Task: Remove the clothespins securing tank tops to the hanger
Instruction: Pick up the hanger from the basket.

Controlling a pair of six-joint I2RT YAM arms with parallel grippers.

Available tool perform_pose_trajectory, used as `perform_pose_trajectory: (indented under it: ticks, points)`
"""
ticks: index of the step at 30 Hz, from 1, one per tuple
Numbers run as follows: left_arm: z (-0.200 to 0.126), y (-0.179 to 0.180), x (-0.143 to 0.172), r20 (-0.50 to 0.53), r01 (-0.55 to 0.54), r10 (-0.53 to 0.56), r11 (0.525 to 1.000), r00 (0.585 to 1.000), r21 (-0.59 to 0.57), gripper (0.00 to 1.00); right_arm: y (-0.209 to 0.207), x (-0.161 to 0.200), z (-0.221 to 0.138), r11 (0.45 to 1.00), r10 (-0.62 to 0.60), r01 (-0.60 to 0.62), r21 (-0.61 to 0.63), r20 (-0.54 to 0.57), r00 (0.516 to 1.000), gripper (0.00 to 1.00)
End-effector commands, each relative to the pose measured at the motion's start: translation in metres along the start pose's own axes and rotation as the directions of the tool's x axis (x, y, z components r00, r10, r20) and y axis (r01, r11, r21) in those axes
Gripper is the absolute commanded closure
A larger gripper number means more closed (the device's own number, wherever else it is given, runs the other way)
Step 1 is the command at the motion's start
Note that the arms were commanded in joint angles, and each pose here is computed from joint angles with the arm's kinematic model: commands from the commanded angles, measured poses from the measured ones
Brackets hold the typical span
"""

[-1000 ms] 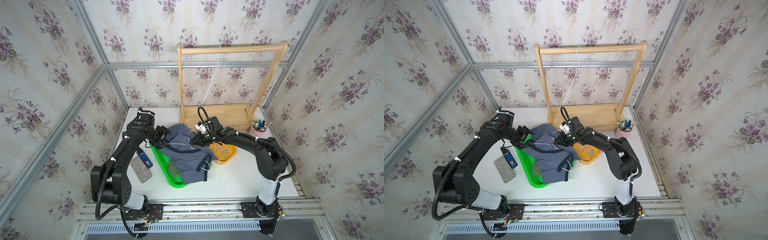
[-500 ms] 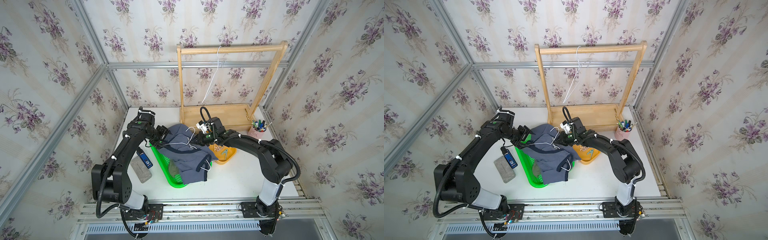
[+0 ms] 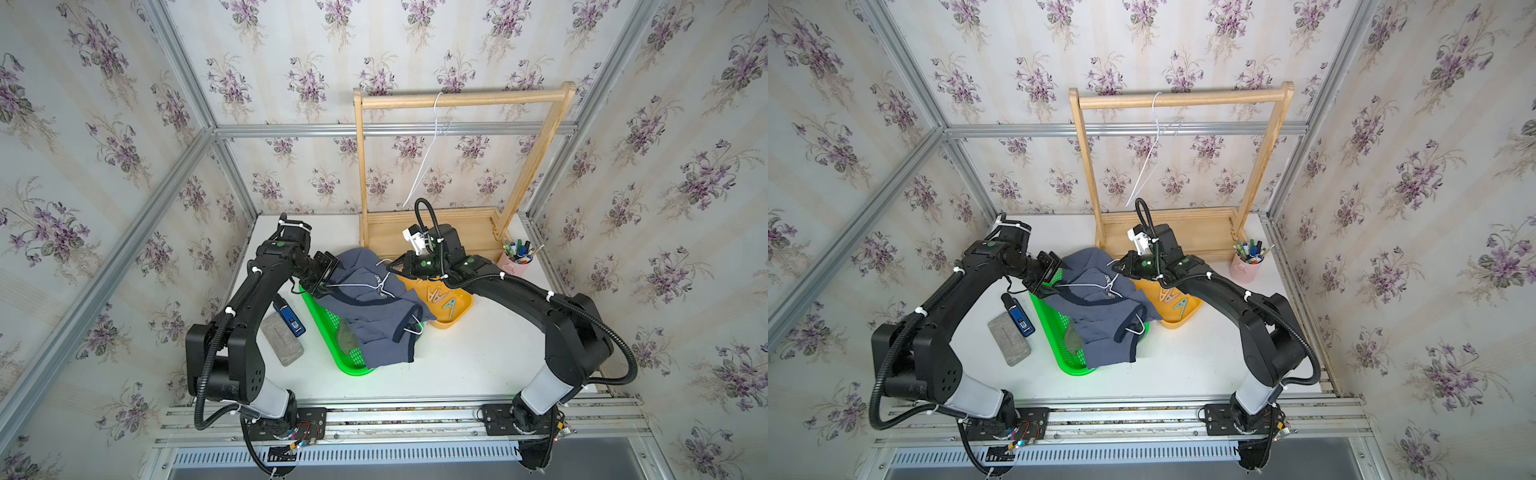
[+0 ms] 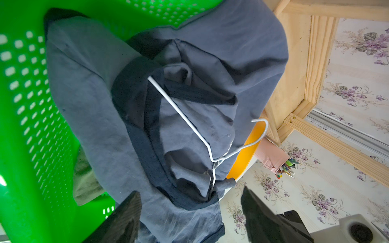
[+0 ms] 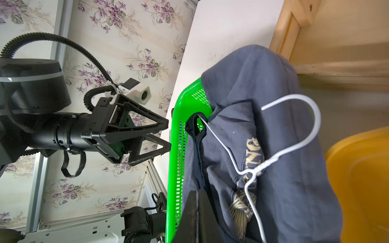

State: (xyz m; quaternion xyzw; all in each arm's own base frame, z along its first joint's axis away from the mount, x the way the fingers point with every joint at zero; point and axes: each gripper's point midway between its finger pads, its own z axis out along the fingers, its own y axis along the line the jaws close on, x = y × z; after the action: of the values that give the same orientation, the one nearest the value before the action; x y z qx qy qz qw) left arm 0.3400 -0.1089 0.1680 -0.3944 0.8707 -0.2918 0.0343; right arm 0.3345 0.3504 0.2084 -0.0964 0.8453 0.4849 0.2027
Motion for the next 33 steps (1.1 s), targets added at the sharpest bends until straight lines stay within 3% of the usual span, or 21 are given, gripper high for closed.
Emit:
perform_pose_trajectory:
  ticks: [1,3,6,9,19,33]
  points:
    - [-0.001,0.0,0.001,-0.008,-0.001,0.001,1.0,1.0,-0.003,0.22,-0.008,0.003,-0.001,0.999,0.007,-0.006,0.044,-0.011,1.0,1.0]
    - [-0.002,-0.002,0.0,-0.006,-0.005,0.005,1.0,1.0,0.002,0.22,-0.015,0.01,0.003,0.998,0.027,-0.023,0.058,-0.056,0.998,0.95]
    - [-0.002,-0.001,0.0,-0.006,-0.004,0.004,1.0,1.0,0.003,0.22,-0.028,0.024,0.015,0.994,0.081,-0.071,0.079,-0.141,0.987,0.64]
    - [-0.002,0.0,0.0,-0.011,-0.001,0.001,1.0,1.0,0.004,0.22,-0.041,0.032,0.024,0.99,0.122,-0.106,0.096,-0.174,0.977,0.51]
    - [-0.004,0.002,-0.001,-0.013,0.008,-0.008,1.0,1.0,0.002,0.22,-0.055,0.028,0.052,0.971,0.235,-0.223,0.086,-0.179,0.955,0.48]
    - [-0.004,0.003,-0.001,-0.022,0.006,-0.006,1.0,1.0,-0.005,0.22,-0.06,0.001,0.072,0.96,0.28,-0.28,0.008,-0.047,0.959,0.47]
